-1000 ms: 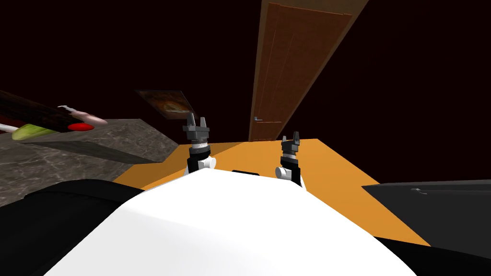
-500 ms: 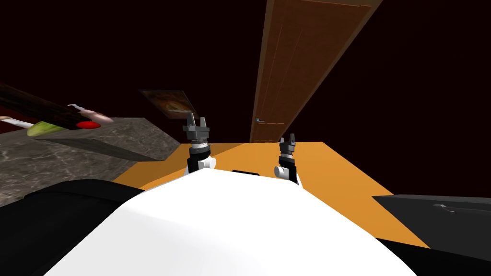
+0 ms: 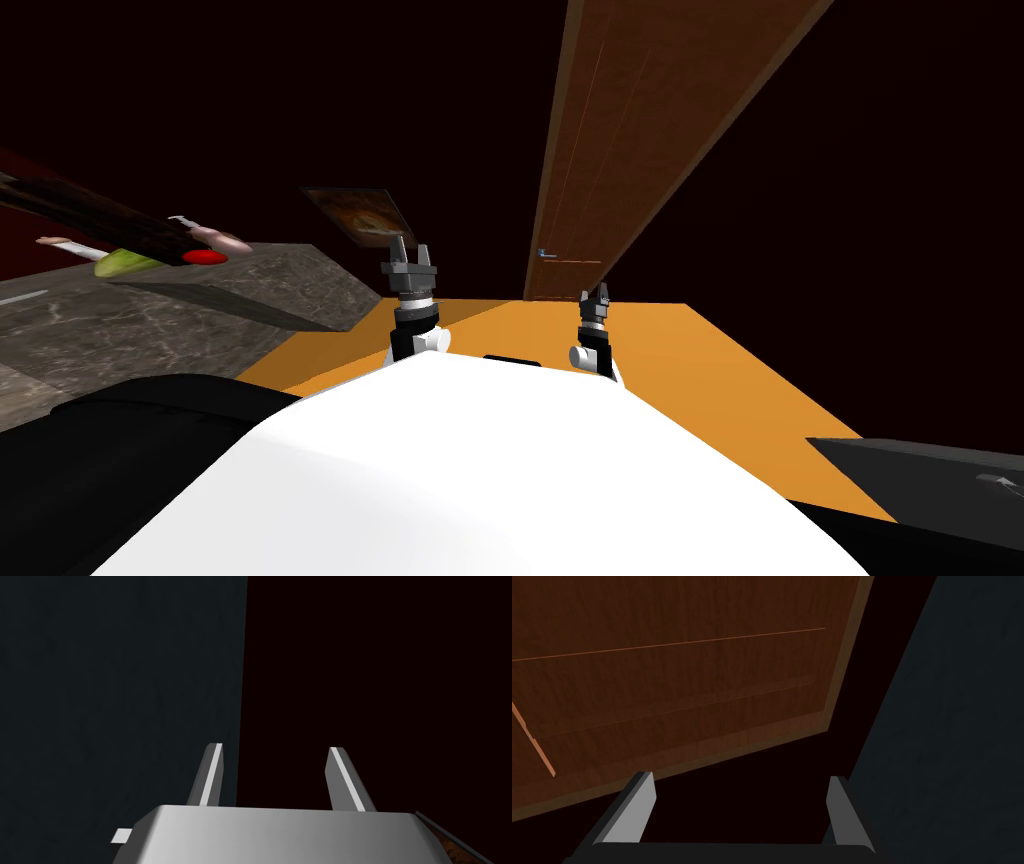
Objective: Pull the door open
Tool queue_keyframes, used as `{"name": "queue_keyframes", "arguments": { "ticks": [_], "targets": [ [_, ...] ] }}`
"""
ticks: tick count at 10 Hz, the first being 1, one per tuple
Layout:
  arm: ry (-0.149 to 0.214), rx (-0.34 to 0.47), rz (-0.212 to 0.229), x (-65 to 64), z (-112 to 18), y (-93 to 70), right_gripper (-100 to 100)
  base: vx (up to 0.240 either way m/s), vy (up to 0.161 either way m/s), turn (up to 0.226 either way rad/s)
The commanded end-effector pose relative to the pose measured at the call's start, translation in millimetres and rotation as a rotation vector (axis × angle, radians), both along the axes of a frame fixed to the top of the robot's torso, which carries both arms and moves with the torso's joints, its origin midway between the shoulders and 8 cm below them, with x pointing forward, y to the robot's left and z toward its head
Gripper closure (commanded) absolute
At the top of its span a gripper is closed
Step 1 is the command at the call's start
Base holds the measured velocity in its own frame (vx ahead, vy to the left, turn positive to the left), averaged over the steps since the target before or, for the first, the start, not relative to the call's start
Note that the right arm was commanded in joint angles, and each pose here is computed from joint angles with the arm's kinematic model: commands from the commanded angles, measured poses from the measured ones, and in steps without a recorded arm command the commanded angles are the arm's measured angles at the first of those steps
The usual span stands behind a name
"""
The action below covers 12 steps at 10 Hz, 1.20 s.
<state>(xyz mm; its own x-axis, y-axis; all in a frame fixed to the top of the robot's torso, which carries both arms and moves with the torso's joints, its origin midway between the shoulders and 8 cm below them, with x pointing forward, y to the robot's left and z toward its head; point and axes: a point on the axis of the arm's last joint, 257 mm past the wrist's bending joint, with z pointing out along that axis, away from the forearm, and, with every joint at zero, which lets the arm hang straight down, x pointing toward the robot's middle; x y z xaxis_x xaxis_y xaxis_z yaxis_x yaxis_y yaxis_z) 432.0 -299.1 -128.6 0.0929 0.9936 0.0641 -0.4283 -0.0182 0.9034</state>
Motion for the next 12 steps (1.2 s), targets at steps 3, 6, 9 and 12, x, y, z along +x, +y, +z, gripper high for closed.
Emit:
{"name": "queue_keyframes", "arguments": {
  "ticks": [3,6,9,12],
  "targets": [
    [0.038,0.005,-0.008,11.4,-27.5,-6.5,-100,0.101,-0.018,0.096],
    [0.07,0.008,-0.016,19.5,-50.0,-11.0,-100,0.094,-0.032,0.098],
    [0.098,0.011,-0.025,26.7,-70.2,-15.5,-100,0.098,-0.03,0.098],
    [0.125,0.014,-0.032,30.8,-87.4,-19.0,-100,0.069,-0.024,0.065]
  ]
}}
